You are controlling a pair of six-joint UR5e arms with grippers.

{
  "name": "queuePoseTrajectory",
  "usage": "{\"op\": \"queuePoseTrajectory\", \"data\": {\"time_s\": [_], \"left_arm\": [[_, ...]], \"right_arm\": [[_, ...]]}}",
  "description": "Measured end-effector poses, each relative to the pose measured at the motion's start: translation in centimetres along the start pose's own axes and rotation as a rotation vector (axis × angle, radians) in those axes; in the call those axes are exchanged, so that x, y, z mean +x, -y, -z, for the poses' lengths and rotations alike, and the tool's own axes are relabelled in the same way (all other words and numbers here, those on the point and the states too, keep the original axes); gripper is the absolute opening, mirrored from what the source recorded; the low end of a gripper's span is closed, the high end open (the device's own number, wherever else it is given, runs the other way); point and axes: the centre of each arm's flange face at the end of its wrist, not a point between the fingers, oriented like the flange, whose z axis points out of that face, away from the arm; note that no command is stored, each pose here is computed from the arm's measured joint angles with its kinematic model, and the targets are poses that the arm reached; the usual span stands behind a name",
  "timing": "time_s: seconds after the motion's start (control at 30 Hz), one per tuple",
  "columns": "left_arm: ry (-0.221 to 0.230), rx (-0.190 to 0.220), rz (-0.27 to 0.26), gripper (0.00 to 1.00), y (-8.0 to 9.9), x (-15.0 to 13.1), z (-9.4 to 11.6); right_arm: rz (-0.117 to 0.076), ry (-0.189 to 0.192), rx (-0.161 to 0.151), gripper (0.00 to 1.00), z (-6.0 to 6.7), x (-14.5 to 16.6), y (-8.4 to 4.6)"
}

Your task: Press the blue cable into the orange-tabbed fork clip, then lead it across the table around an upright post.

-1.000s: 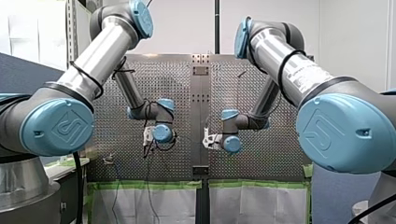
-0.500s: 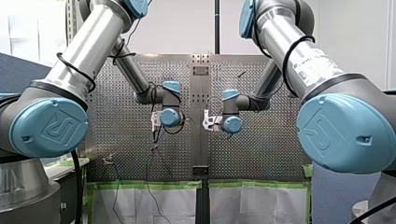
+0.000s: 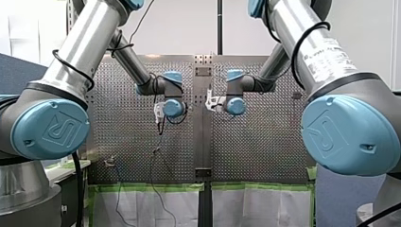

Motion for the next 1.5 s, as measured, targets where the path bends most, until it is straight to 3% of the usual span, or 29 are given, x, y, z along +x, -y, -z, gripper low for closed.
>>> {"op": "queuePoseTrajectory", "data": {"time_s": [0.37, 0.57, 0.7, 0.87, 1.5], "left_arm": [[0.002, -0.015, 0.003, 0.00, 0.8, -2.9, -1.3], [0.059, -0.026, 0.057, 0.00, 0.7, -6.4, -1.5], [0.097, -0.028, 0.094, 0.00, 0.6, -8.9, -1.4], [0.128, -0.023, 0.102, 0.00, 0.9, -11.0, -1.4], [0.155, 0.014, 0.097, 0.00, 3.7, -17.2, -2.8]], "right_arm": [[-0.005, -0.108, 0.000, 0.00, 0.3, 7.9, 0.0], [-0.006, -0.156, -0.002, 0.00, 0.7, 11.5, -0.1], [-0.005, -0.166, -0.004, 0.00, 0.7, 12.5, -0.1], [-0.006, -0.180, -0.015, 0.00, 0.8, 13.7, -0.3], [-0.008, -0.215, -0.077, 0.00, 1.1, 17.5, -2.0]]}}
